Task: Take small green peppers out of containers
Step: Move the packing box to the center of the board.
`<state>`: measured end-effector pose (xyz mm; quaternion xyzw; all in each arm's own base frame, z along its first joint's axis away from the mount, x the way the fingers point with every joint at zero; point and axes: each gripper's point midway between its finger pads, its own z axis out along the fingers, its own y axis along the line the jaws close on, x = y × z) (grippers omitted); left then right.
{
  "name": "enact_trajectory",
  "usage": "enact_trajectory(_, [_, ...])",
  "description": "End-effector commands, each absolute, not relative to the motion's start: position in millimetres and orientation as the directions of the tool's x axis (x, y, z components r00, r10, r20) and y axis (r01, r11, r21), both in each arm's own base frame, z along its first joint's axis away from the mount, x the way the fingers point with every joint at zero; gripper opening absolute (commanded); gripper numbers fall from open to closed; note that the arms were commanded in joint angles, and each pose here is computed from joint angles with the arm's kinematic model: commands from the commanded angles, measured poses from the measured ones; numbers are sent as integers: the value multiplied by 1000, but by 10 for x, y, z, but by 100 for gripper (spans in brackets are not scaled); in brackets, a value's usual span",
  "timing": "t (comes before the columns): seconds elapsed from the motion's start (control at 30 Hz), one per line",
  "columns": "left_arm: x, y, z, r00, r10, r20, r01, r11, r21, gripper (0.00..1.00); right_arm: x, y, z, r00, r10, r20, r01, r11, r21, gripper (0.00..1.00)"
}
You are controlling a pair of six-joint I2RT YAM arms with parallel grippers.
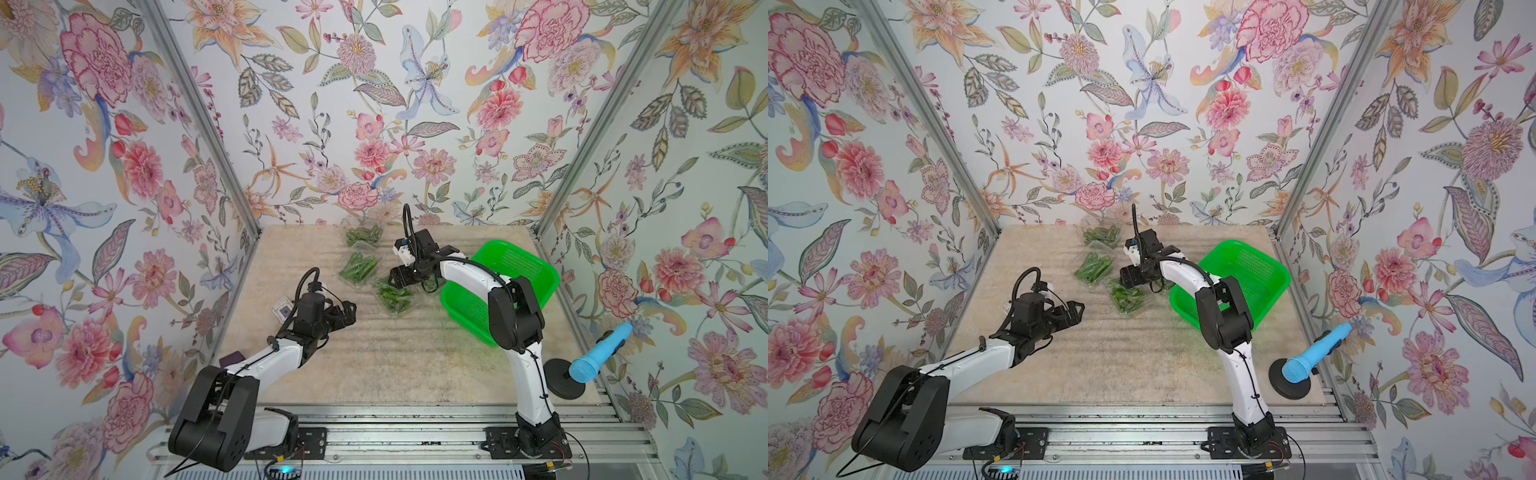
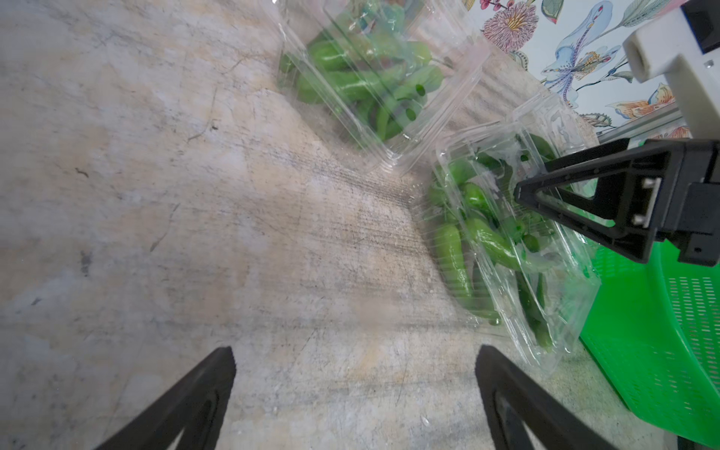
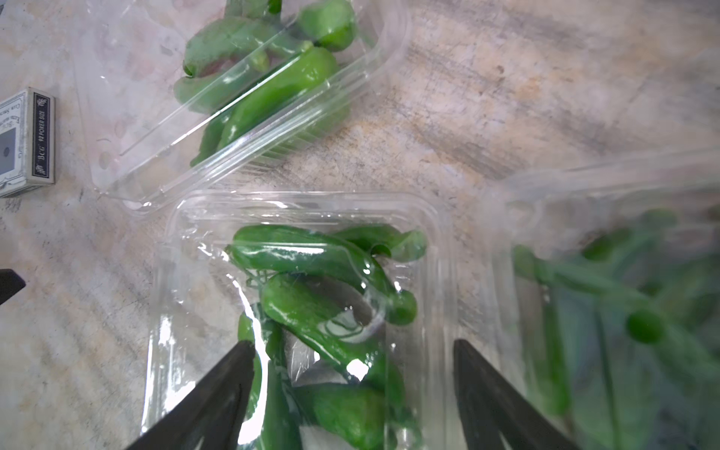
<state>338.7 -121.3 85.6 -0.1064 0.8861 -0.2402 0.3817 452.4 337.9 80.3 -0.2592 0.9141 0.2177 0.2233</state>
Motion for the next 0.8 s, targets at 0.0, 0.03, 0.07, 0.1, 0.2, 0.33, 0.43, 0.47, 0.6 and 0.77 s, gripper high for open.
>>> enact_trajectory(0.0, [3384,-1147,871,-668,-415,-617,-38,848,-529,99,4353,3503,756,-768,-402,-499,-598,728,334,80])
enact_trajectory(0.03, [3385,-1143,866,-667,-422,-614,-44,845,-533,100,4306,3514,743,-768,-409,-492,-604,720,343,80])
enact_trajectory(0.07, [3378,-1141,846,-669,-429,-607,-51,841,-538,100,4257,3527,732,-768,-417,-487,-610,709,355,79])
enact_trajectory(0.1, [3373,-1146,833,-670,-437,-601,-56,836,-546,100,4197,3531,714,-768,-426,-479,-615,700,364,78])
enact_trajectory(0.2, [3347,-1176,780,-676,-463,-573,-68,813,-578,99,4025,3519,672,-765,-453,-457,-628,683,373,76])
enact_trajectory(0.33, [3267,-1255,671,-700,-487,-523,-72,776,-626,97,3795,3456,629,-771,-473,-426,-627,681,380,76])
enact_trajectory(0.43, [3201,-1282,610,-700,-511,-499,-77,748,-659,97,3642,3399,638,-775,-481,-410,-623,688,372,76])
enact_trajectory(0.47, [3187,-1306,608,-699,-517,-495,-71,738,-671,96,3590,3397,660,-774,-483,-410,-625,686,371,76])
enact_trajectory(0.6, [3176,-1432,584,-713,-506,-486,-53,730,-682,96,3456,3385,749,-772,-482,-414,-627,684,374,76])
enact_trajectory(0.77, [3235,-1522,616,-701,-534,-473,-41,692,-720,94,3247,3491,862,-754,-498,-428,-650,657,380,77])
